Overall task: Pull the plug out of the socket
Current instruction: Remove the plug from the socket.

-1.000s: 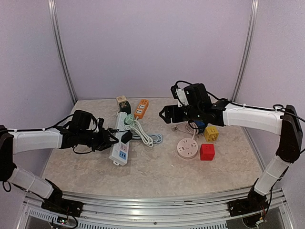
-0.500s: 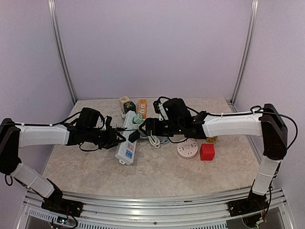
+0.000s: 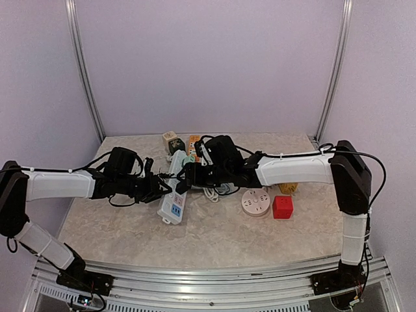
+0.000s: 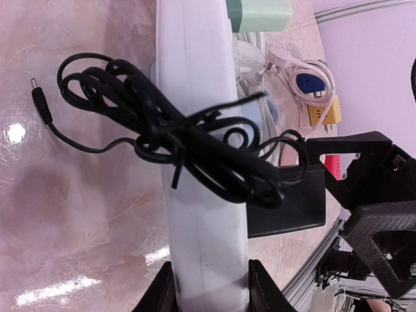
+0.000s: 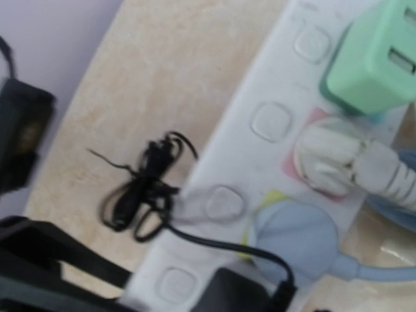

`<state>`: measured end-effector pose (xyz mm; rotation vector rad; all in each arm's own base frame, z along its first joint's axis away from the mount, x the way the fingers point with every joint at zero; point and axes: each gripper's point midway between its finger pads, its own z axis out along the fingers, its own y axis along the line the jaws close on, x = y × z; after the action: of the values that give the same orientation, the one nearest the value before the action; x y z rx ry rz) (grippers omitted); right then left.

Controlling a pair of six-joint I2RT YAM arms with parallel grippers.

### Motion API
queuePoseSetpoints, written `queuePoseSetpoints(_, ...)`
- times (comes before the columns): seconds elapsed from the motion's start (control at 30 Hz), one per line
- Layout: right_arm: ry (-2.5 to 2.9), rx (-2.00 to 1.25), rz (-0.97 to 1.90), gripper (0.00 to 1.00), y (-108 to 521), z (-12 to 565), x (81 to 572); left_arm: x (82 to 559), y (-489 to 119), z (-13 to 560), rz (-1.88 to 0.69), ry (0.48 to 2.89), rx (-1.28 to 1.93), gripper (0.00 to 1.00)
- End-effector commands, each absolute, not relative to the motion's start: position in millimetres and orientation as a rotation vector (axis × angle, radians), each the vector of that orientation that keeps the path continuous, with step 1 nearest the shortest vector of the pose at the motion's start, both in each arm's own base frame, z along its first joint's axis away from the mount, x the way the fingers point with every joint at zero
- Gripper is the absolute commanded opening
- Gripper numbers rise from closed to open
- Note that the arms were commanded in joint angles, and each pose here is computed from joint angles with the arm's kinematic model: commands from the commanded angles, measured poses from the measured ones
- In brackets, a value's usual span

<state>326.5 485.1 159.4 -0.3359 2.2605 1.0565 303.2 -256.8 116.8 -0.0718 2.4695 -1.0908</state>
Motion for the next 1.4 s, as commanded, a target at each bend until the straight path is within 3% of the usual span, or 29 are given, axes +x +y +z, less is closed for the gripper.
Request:
queuePoseSetpoints(0.0,2.34,-0.353,1.007,0.67,491.2,137.2,318.0,306.2,-287.2,160.7,-1.229,2.281,0.159,0.0)
queuePoseSetpoints(0.33,2.349,-0.338,1.028,0.66,494.8,133.8,318.4,308.6,-286.3,156.6,-1.212,2.293,0.153,0.0)
queuePoseSetpoints(1.13,2.398,-0.287,1.039,0.42,500.5,117.8,319.8,308.4,-287.1,150.3,-1.203,2.311,0.154,0.0)
queuePoseSetpoints(1.27,2.402,-0.287,1.036,0.24,499.5,118.5,319.7,308.8,-286.6,151.2,-1.197,2.31,0.152,0.0)
queuePoseSetpoints(1.37,2.413,-0.282,1.035,0.18,498.2,116.5,319.3,308.5,-286.8,151.4,-1.2,2.31,0.154,0.0)
